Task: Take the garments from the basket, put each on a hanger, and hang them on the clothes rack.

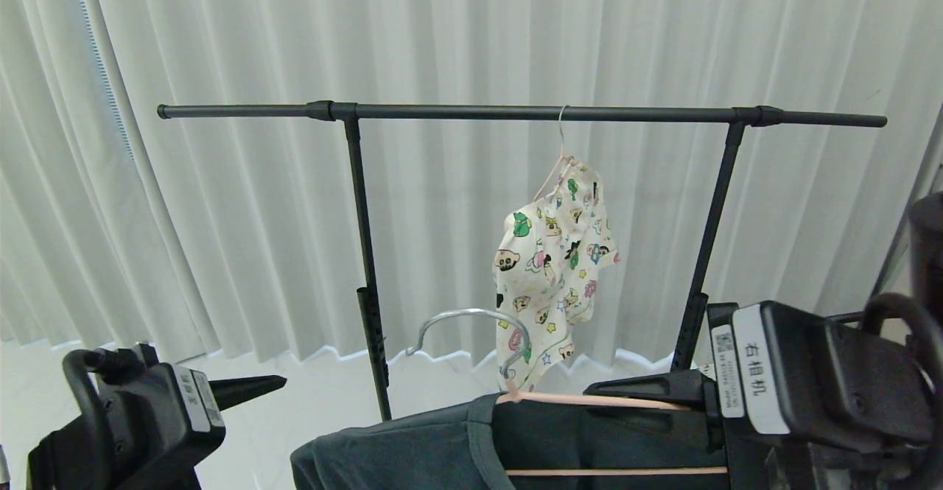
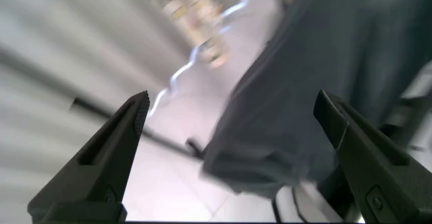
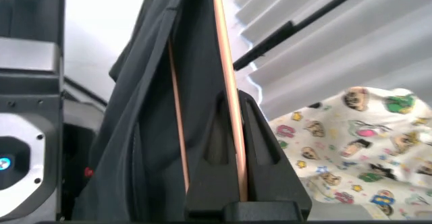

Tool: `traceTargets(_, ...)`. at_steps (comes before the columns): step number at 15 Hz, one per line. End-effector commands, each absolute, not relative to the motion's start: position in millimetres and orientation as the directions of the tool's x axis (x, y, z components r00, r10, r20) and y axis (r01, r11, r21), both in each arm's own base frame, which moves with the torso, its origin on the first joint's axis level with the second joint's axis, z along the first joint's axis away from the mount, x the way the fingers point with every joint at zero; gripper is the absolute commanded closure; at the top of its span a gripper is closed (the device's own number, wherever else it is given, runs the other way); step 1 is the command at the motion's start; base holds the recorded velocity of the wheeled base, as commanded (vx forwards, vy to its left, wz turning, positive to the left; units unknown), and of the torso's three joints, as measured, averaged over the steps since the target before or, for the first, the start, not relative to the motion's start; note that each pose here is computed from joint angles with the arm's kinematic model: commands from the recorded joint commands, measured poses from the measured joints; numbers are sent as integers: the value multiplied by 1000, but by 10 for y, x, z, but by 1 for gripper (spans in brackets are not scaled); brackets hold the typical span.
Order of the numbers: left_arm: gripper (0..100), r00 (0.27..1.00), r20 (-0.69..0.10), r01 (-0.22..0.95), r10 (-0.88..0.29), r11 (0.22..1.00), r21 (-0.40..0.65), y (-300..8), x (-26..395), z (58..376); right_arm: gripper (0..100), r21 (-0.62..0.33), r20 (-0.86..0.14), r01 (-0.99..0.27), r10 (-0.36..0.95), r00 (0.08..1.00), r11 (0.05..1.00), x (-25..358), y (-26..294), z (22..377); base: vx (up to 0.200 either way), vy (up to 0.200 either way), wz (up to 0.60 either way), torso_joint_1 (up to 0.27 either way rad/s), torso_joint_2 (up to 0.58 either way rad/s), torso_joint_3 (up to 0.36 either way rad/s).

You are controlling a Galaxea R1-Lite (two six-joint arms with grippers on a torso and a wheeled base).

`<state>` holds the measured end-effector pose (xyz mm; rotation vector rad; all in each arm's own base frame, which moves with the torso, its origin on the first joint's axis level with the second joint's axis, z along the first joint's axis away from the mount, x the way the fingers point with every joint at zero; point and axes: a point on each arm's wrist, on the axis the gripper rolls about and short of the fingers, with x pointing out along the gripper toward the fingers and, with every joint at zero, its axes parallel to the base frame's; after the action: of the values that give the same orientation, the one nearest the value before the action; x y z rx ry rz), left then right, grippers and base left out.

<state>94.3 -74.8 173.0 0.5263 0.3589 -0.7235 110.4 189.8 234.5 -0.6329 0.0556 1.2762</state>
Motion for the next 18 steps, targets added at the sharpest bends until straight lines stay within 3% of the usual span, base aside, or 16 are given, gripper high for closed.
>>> traceTargets(1,0,737,-544,623,-402,717,314,-566,993,1535,100,-422,-339,-891,883,325,166,1070,1810,2436,0,0,0,0,0,0)
traceTargets(5,0,713,-587,596,-384,773,219,-451,989,1394,100,-427,-309,-888,896,318,168,1027,1753,2505,0,0,0,0,0,0)
traceTargets(11,0,676,-574,650,-463,741,168,-464,976,1410,100,-430,-294,-889,907,301,155,988,1740,2536,0,0,0,0,0,0)
traceTargets(17,0,685,-561,633,-465,761,143,-459,978,1436,100,-432,-288,-888,908,303,159,972,1706,2547,0,0,0,0,0,0)
traceTargets(18,100,694,-548,626,-467,767,140,-459,979,1451,100,-432,-290,-887,907,306,161,970,1702,2542,0,0,0,0,0,0)
